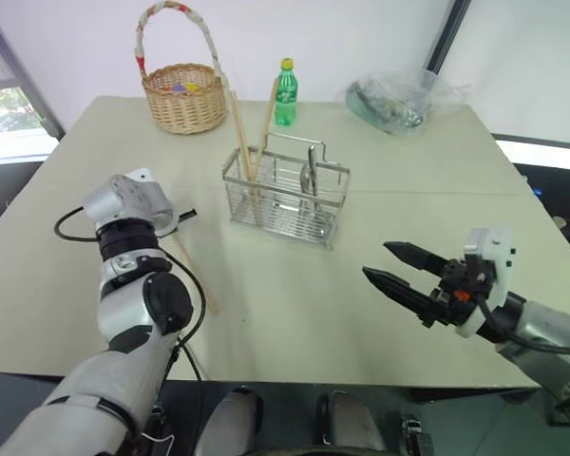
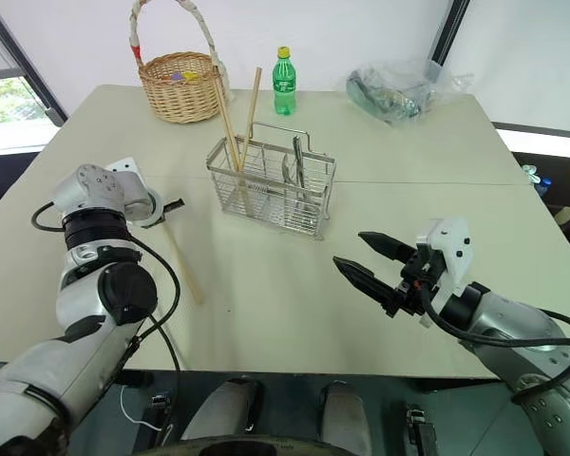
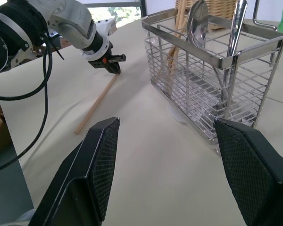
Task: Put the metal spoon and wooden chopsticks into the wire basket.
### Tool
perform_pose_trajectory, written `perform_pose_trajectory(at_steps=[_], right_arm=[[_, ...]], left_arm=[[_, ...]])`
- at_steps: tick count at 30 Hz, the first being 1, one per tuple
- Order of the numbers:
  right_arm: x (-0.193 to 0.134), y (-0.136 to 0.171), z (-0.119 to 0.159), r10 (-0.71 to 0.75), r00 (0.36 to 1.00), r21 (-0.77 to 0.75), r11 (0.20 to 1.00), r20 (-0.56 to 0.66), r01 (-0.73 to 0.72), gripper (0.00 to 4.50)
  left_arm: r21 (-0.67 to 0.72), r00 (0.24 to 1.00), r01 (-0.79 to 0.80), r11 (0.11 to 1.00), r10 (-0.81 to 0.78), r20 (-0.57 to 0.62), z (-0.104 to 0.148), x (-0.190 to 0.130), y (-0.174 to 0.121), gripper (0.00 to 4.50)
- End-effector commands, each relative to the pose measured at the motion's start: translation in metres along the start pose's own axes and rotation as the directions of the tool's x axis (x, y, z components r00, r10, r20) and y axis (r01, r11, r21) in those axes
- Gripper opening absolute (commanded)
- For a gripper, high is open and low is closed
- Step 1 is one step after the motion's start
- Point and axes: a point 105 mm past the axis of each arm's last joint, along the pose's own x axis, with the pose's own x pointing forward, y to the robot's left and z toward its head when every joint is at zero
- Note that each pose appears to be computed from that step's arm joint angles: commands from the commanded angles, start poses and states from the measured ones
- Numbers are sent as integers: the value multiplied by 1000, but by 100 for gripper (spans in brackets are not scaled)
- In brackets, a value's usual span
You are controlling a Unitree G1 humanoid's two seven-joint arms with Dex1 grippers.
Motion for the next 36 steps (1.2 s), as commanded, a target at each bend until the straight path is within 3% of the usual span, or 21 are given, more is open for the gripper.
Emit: perform_pose_trajectory(at_steps=[1, 11, 16, 19, 23, 27, 29, 31, 34, 36], right_arm=[[-2, 3, 13, 18, 999, -51, 999, 37, -16, 327], [2, 3, 16, 85, 996, -88, 993, 20, -83, 327], [3, 4, 21, 116, 993, -138, 984, 4, -115, 327], [4, 2, 28, 115, 993, -152, 982, 29, -109, 327], [2, -9, 46, 83, 990, -143, 988, 110, -67, 327], [-4, -19, 62, 56, 984, -107, 994, 171, -38, 327], [-6, -22, 65, 46, 986, -123, 992, 159, -26, 327], [-7, -22, 66, 35, 987, -125, 992, 159, -15, 327], [-8, -23, 65, 15, 987, -124, 992, 161, 5, 327], [-7, -22, 64, 1, 987, -122, 992, 164, 20, 327]], left_arm=[[-33, 999, 44, 998, -43, 26, 9, -1, -3, 3], [-62, 937, 112, 992, -85, 338, 85, -34, 20, 3], [-12, 791, 171, 985, -130, 598, 140, -68, 35, 3], [43, 660, 234, 971, -192, 726, 166, -98, 32, 3], [168, 357, 380, 910, -312, 880, 203, -172, 16, 3], [310, 106, 528, 790, -424, 899, 217, -238, -8, 3], [403, -18, 606, 686, -494, 869, 218, -272, -25, 3], [463, -86, 651, 601, -548, 832, 213, -291, -44, 3], [547, -136, 595, 588, -597, 791, 203, -299, -65, 3], [592, -164, 604, 533, -644, 747, 193, -299, -82, 3]])
